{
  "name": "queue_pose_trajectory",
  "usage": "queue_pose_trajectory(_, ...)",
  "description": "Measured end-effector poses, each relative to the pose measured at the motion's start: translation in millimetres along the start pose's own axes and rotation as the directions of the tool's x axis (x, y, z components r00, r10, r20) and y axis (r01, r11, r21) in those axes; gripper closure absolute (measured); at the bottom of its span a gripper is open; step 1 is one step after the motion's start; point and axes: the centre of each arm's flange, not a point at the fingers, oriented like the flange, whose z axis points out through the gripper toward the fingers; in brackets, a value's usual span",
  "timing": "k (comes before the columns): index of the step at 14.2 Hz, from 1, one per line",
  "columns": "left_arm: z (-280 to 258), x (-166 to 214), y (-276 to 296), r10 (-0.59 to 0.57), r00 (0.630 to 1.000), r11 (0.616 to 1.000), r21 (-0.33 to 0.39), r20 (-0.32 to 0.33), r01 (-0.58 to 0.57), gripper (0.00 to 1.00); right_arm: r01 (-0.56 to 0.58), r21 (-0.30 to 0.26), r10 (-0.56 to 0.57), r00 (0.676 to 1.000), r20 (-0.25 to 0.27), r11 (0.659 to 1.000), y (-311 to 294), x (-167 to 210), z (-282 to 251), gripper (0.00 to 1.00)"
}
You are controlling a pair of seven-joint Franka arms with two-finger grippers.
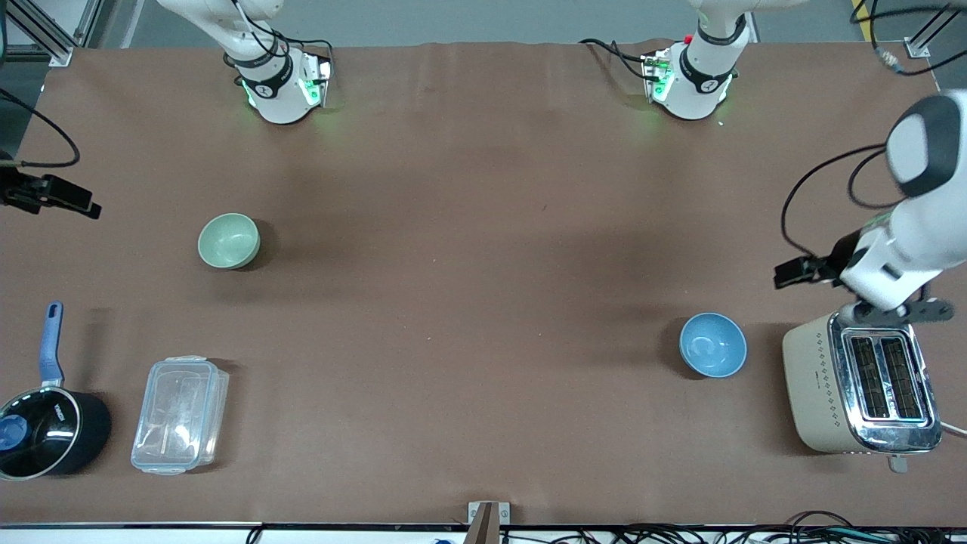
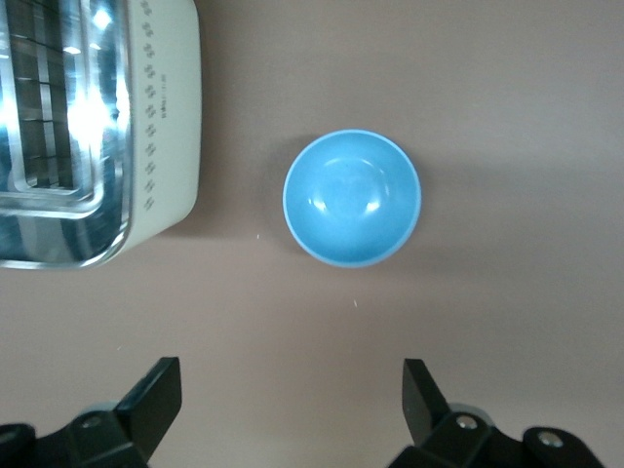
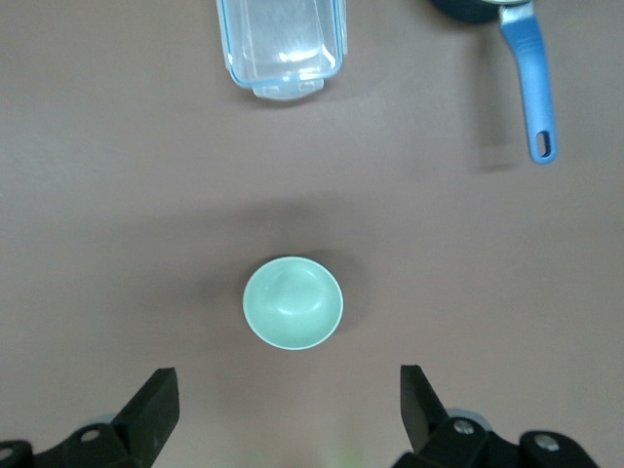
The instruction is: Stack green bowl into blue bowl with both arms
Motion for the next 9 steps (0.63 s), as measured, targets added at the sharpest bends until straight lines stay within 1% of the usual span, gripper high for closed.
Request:
queue_pose_trajectory(2, 37.4, 15.6, 5.0, 0.013, 1.000, 0.999, 0.039, -0.002, -0.013, 0.00, 0.006, 0.011, -0.007, 1.000, 0.019, 1.000, 18.3, -1.2, 32.8, 0.01)
queue_pose_trajectory(3, 50.9, 21.4, 7.1, 0.020, 1.000, 0.998, 0.052, -0.009, -0.019, 0.00, 0.005, 0.034, -0.006, 1.000, 0.018, 0.999, 27.3, -2.1, 51.7, 0.01)
queue_pose_trajectory(4, 62.2, 26.0, 7.8, 0.024, 1.000, 0.998, 0.058, -0.014, -0.023, 0.00, 0.008, 0.074, -0.009, 1.000, 0.014, 0.997, 37.2, -4.3, 73.1, 0.01)
queue_pose_trajectory(6, 82.4, 32.3, 7.9, 0.027, 1.000, 0.998, 0.055, -0.016, -0.026, 0.00, 0.032, 0.161, -0.030, 0.999, -0.017, 0.986, 61.7, -13.3, 124.1, 0.01)
queue_pose_trajectory(7, 94.0, 35.5, 8.5, 0.028, 0.999, 0.998, 0.052, -0.021, -0.027, 0.00, 0.040, 0.188, -0.033, 0.999, -0.038, 0.981, 72.9, -20.0, 151.1, 0.01)
queue_pose_trajectory(9, 120.4, 43.7, 7.8, 0.029, 0.999, 0.999, 0.043, -0.043, -0.027, 0.00, 0.045, 0.205, -0.030, 0.997, -0.073, 0.978, 82.3, -32.6, 198.2, 0.01)
